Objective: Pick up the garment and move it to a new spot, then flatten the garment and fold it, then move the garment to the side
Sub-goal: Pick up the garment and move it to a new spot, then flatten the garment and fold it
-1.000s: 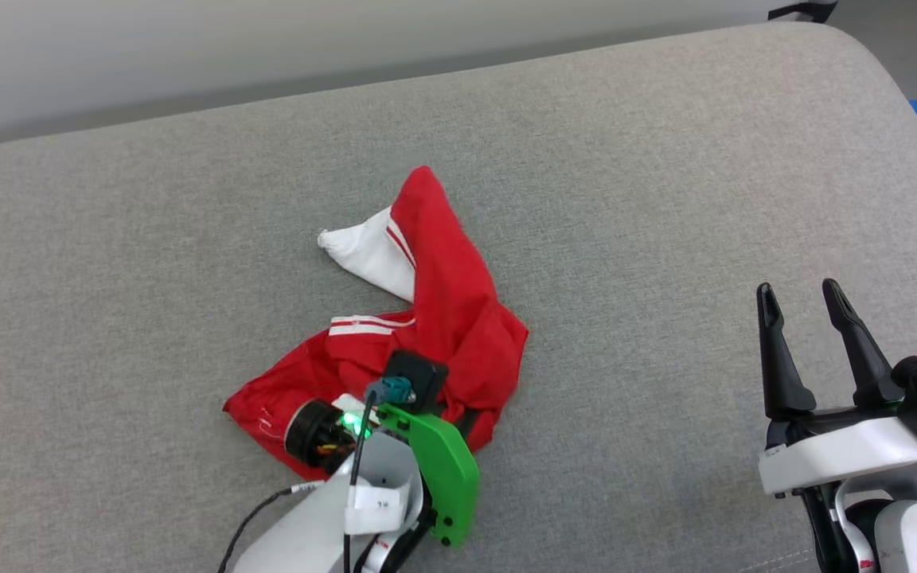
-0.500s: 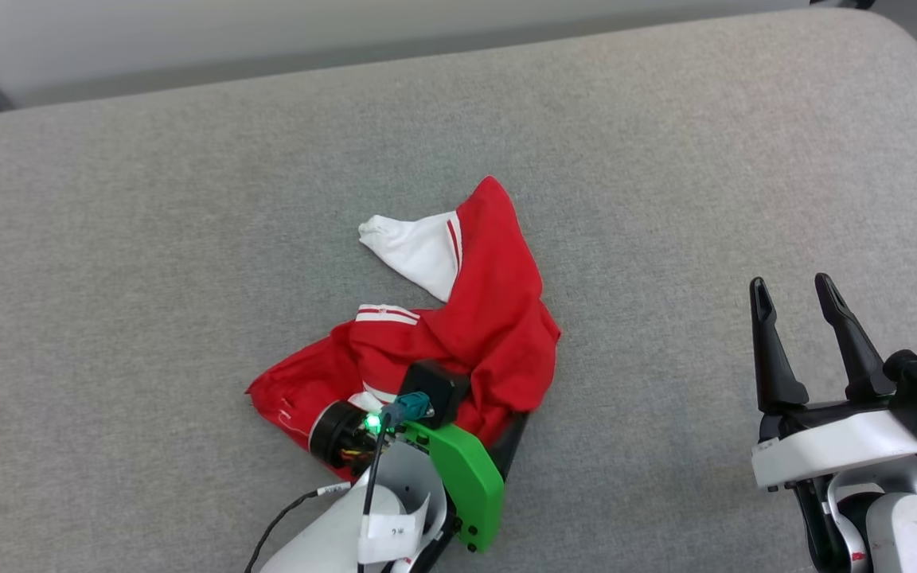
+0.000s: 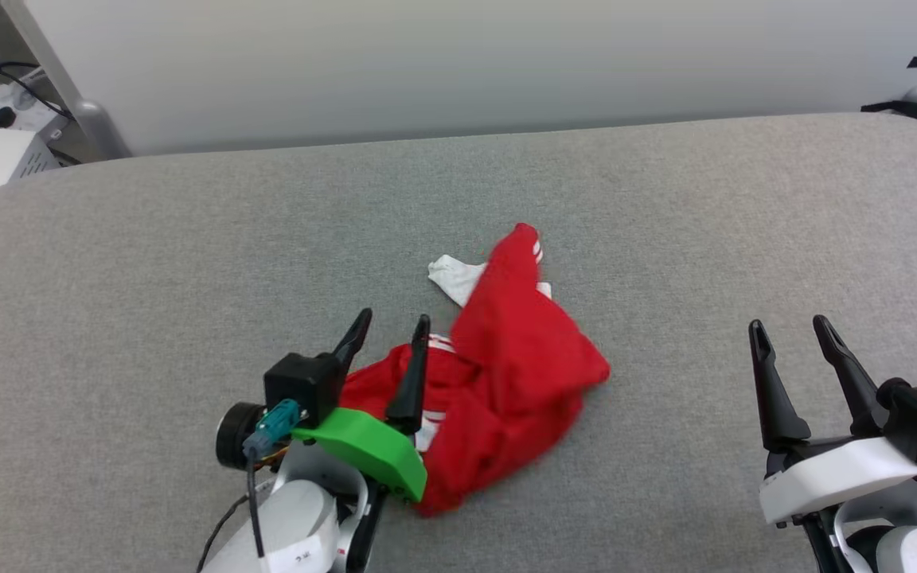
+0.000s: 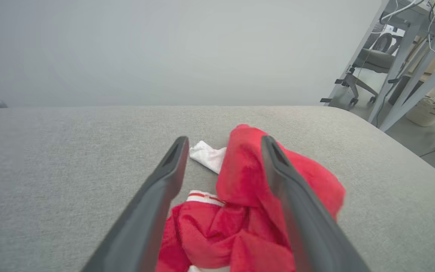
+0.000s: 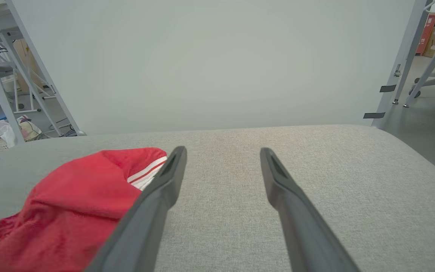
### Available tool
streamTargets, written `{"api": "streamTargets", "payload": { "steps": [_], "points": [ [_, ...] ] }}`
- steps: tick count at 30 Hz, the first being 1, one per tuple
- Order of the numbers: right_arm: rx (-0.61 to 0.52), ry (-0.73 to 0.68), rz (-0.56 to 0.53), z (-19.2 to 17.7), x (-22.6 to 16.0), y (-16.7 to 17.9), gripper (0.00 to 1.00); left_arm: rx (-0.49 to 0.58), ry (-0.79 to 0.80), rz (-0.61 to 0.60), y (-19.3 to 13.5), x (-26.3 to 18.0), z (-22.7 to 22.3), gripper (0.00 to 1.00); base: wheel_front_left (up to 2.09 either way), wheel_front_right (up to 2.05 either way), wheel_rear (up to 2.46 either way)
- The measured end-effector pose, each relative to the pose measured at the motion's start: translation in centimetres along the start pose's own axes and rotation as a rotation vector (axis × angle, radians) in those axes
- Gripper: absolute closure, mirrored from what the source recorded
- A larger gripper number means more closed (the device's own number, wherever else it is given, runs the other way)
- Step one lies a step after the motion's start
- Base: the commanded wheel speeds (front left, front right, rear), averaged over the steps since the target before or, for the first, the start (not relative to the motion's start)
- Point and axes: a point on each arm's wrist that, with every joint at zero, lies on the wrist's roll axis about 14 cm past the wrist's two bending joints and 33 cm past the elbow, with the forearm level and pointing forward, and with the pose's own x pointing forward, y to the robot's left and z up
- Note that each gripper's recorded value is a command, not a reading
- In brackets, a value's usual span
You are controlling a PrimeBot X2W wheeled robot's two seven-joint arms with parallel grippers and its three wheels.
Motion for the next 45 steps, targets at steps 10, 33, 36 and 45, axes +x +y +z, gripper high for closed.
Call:
{"api": "streamTargets", "payload": {
  "steps": [10,33,36,45],
  "points": [
    [-0.002,-0.001,0.035,0.7,-0.8,1.2,0.00,0.057,-0.064,0.180,5.8,-4.3,2.5,0.00,0.00,0.00,0.00],
    [0.006,0.119,0.023,-1.6,-2.1,0.8,0.00,0.085,-0.122,0.240,7.0,-7.5,4.6,0.00,0.00,0.00,0.00],
    [0.023,0.218,0.014,-3.8,-1.9,0.1,0.00,0.084,-0.125,0.251,7.3,-7.6,4.6,0.00,0.00,0.00,0.00],
    [0.056,0.532,0.165,-8.9,1.6,2.8,0.00,0.080,-0.188,0.304,8.5,-7.3,6.2,0.00,0.00,0.00,0.00]
  ]
}}
